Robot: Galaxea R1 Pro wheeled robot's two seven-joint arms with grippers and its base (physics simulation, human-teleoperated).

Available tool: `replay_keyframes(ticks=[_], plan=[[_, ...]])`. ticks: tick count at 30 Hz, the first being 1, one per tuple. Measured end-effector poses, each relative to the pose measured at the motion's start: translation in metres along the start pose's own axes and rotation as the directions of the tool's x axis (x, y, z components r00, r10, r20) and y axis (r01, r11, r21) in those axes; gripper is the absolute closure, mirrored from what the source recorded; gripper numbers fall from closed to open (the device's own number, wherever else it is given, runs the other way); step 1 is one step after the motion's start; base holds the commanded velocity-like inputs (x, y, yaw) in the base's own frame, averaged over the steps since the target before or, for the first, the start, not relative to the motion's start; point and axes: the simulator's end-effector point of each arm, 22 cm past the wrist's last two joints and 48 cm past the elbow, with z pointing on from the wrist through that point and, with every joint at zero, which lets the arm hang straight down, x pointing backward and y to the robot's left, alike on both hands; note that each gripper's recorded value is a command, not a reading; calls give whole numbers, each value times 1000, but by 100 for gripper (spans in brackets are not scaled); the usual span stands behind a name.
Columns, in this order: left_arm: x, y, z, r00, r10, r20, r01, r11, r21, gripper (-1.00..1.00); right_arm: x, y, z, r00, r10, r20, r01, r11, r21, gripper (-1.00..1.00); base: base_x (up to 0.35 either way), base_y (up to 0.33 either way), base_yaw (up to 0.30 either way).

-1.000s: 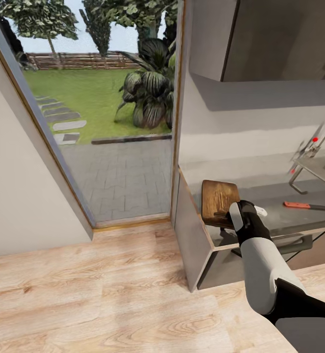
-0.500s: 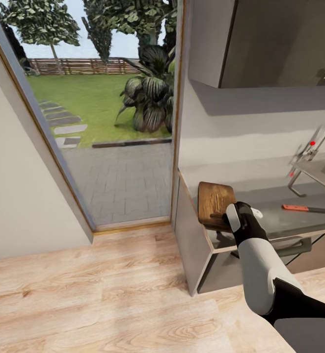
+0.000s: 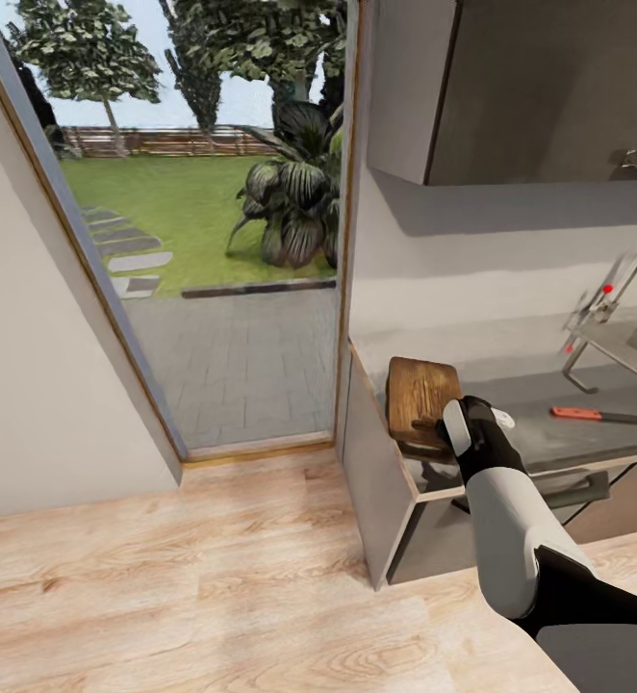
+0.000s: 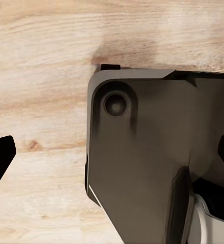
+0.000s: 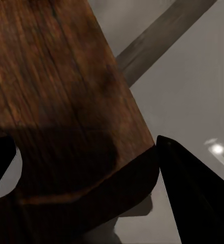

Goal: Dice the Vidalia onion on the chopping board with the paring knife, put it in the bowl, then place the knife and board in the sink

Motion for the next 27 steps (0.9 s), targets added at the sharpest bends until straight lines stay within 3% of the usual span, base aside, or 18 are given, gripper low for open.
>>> replay_keyframes(ticks=[17,23,27], plan=[[-1,0,0,1000,-2,3,2,1000,0,-100,-8,-4,-6,1000,8,15,-8,1000,-3,100,0,0,-30],[21,-1,-2,999,-6,-45,6,1000,3,-100,-10,-4,-5,1000,12,16,-12,1000,-8,100,0,0,0],[65,-1,-7,991,-6,-137,6,1000,2,-100,-9,0,-5,1000,12,15,-12,1000,-29,100,0,0,0]])
